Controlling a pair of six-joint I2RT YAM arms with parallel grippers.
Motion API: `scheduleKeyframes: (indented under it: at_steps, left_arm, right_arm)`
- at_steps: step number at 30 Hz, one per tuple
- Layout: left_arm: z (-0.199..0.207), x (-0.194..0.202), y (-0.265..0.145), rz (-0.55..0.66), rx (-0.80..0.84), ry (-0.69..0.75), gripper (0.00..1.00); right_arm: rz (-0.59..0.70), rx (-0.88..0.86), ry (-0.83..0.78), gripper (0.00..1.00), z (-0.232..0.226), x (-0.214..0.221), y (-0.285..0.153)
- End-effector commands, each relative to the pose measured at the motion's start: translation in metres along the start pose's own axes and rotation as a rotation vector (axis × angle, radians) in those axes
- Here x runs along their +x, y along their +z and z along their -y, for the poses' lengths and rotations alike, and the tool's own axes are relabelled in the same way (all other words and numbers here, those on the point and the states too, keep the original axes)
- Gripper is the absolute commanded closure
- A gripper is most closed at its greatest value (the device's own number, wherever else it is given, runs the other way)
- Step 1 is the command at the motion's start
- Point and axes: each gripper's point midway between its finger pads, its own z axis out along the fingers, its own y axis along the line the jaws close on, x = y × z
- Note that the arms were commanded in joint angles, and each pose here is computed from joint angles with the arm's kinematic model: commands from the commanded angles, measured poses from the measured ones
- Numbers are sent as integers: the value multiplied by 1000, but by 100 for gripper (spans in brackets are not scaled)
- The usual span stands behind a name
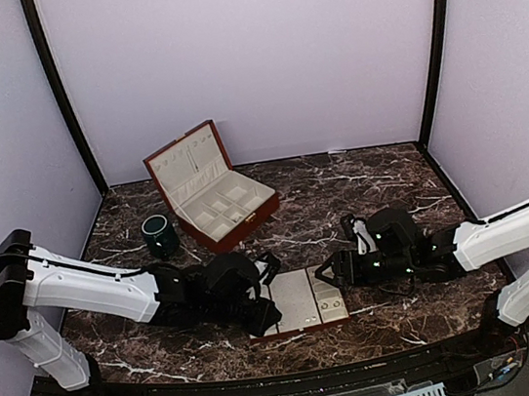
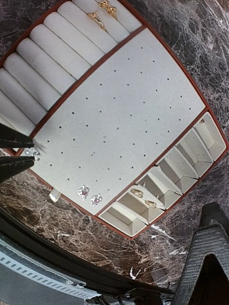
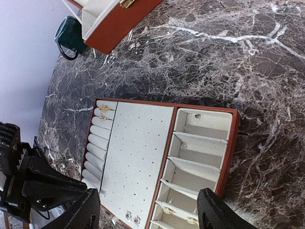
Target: Organize the mixed jewelry
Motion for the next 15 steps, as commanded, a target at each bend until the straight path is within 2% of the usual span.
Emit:
scheduleKeyframes:
  at_steps: [1, 15]
  left_arm:
    - [3, -3, 3, 2, 11, -3, 91]
    - [0, 9, 16, -41, 7, -7, 94]
  right_arm:
    - [36, -45, -12, 29, -14, -13, 0]
    - [34, -42, -7, 29, -11, -10, 1]
